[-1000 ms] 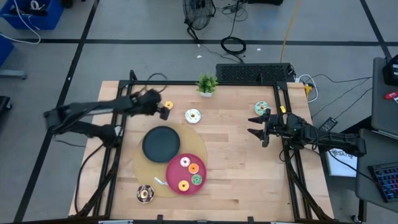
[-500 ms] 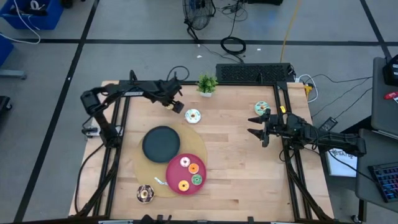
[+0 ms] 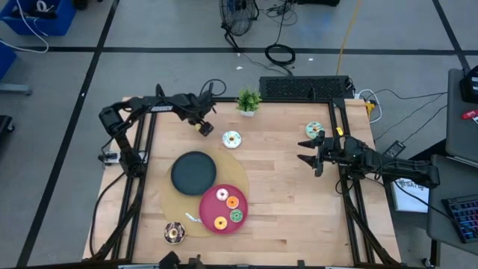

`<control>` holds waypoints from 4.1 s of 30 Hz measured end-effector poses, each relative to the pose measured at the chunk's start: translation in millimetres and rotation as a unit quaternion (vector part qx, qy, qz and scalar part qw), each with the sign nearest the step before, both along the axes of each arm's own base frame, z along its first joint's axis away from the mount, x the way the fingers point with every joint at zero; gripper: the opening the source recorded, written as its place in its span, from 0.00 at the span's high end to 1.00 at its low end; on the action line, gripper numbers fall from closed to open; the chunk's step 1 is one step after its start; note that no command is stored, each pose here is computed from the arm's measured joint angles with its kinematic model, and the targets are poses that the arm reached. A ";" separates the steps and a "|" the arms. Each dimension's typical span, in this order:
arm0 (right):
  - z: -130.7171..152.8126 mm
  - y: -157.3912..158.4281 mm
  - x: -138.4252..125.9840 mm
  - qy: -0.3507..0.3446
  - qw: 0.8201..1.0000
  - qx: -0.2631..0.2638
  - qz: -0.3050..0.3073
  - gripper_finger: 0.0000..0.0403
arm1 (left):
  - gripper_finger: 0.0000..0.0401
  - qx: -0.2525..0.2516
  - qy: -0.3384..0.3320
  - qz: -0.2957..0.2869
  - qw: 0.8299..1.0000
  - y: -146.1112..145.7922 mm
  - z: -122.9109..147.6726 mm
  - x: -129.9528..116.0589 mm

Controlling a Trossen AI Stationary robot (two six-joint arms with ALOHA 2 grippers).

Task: Pick & Place donuts
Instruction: Put the small yellow donut into the pink plate

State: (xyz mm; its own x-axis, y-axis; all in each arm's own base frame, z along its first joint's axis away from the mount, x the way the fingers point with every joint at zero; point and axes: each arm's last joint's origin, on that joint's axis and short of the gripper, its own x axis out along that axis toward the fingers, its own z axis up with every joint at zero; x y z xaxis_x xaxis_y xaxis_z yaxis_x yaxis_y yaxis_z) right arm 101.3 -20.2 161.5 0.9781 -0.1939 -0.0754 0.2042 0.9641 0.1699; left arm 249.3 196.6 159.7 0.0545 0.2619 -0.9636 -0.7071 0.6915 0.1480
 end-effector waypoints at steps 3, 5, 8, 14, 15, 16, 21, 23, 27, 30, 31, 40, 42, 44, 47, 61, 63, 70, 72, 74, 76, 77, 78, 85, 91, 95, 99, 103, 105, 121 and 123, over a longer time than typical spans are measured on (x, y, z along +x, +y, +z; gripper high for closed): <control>0.0 0.0 0.0 0.000 1.000 0.000 0.000 0.38 | 0.09 -0.005 0.018 -0.023 1.000 1.1 -0.4 -3.9; 0.0 0.0 0.0 0.000 1.000 0.000 0.000 0.38 | 0.09 -0.007 0.021 -0.035 0.999 2.0 -0.5 -4.9; 0.0 0.0 0.0 0.000 1.000 0.000 0.000 0.38 | 0.09 -0.003 0.027 -0.066 0.997 3.0 -0.3 -4.7; 0.0 0.0 0.0 0.000 1.000 0.000 0.000 0.38 | 0.09 0.009 0.007 -0.102 0.995 3.9 0.6 1.1; 0.0 0.0 0.0 0.000 1.000 0.000 0.000 0.38 | 0.09 0.011 0.006 -0.107 0.994 3.4 0.7 2.0; 0.0 0.0 0.0 0.000 1.000 0.000 0.000 0.38 | 0.09 0.010 0.008 -0.114 0.993 2.7 0.7 2.4; 0.0 0.0 0.0 0.000 1.000 0.000 0.000 0.38 | 0.09 -0.019 0.019 -0.167 0.986 -5.6 -0.5 3.1; 0.0 0.0 0.0 0.000 1.000 0.000 0.000 0.38 | 0.09 -0.018 0.034 -0.179 0.983 -8.2 -0.8 3.1; 0.0 0.0 0.0 0.000 1.000 0.000 0.000 0.38 | 0.09 0.002 0.068 -0.187 0.980 -9.9 -0.7 2.7; 0.0 0.0 0.0 0.000 1.000 0.000 0.000 0.38 | 0.09 0.009 0.068 -0.178 0.982 -8.2 -0.5 2.3; 0.0 0.0 0.0 0.000 1.000 0.000 0.000 0.38 | 0.09 0.009 0.067 -0.174 0.982 -7.5 -0.5 1.8; 0.0 0.0 0.0 0.000 1.000 0.000 0.000 0.39 | 0.09 -0.020 0.030 -0.146 0.989 -1.6 -1.0 -2.3; 0.0 0.0 0.0 0.000 1.000 0.000 0.000 0.39 | 0.09 -0.023 0.027 -0.147 0.989 -1.7 -1.1 -2.3; 0.0 0.0 0.0 0.000 1.000 0.000 0.000 0.39 | 0.09 -0.028 0.025 -0.148 0.988 -2.6 -2.9 -3.1; 0.0 0.0 0.0 0.000 1.000 0.000 0.000 0.39 | 0.09 -0.030 0.027 -0.147 0.988 -4.4 -8.0 -5.5; -0.1 0.0 0.0 0.000 1.000 0.000 0.000 0.39 | 0.09 -0.008 0.006 -0.121 0.993 0.7 -14.7 -8.2; 0.0 0.0 0.0 0.000 1.000 0.000 0.000 0.39 | 0.09 -0.003 0.003 -0.119 0.993 1.5 -14.5 -7.5; -0.1 0.0 0.0 0.000 1.000 0.000 0.000 0.39 | 0.09 -0.009 -0.002 -0.115 0.993 1.1 -14.5 -7.5; 0.0 0.0 0.0 0.000 1.000 0.000 0.000 0.39 | 0.10 -0.011 -0.001 -0.112 0.994 0.6 -14.7 -7.9; 0.0 0.0 0.0 0.000 1.000 0.000 0.000 0.39 | 0.13 -0.013 0.001 -0.111 0.994 0.4 -14.8 -8.3; 0.0 0.0 0.0 0.000 1.000 0.000 0.000 0.39 | 0.18 -0.015 0.002 -0.111 0.994 0.2 -14.9 -8.6; 0.0 0.0 0.0 0.000 1.000 0.000 0.000 0.39 | 0.21 -0.016 0.002 -0.111 0.994 0.0 -14.9 -8.6; 0.0 0.0 0.0 0.000 1.000 0.000 0.000 0.39 | 0.24 -0.018 -0.001 -0.112 0.994 0.0 -14.9 -8.5; 0.0 0.0 0.0 0.000 1.000 0.000 0.000 0.39 | 0.41 -0.032 -0.017 -0.118 0.992 -0.8 -14.9 -7.4; 0.0 0.0 0.0 0.000 1.000 0.000 0.000 0.39 | 0.48 -0.035 -0.020 -0.117 0.992 -1.8 -14.9 -6.6; 0.0 0.0 0.0 0.000 1.000 0.000 0.000 0.39 | 0.51 -0.030 -0.029 -0.106 0.993 -2.9 -14.6 -3.7; -0.1 0.0 0.0 0.000 1.000 0.000 0.000 0.39 | 0.50 -0.024 -0.033 -0.118 0.992 -5.1 -14.1 -0.2; 0.0 0.0 0.0 0.000 1.000 0.000 0.000 0.39 | 0.48 -0.024 -0.033 -0.126 0.991 -8.8 -14.1 2.7; 0.0 0.0 0.0 0.000 1.000 0.000 0.000 0.39 | 0.48 -0.025 -0.033 -0.130 0.991 -11.5 -14.1 4.7; -0.1 0.0 0.0 0.000 1.000 0.000 0.000 0.39 | 0.57 -0.019 -0.069 -0.235 0.969 -44.9 6.2 44.2; 0.0 0.0 0.0 0.000 1.000 0.000 0.000 0.39 | 0.58 -0.016 -0.071 -0.248 0.966 -51.2 15.5 52.6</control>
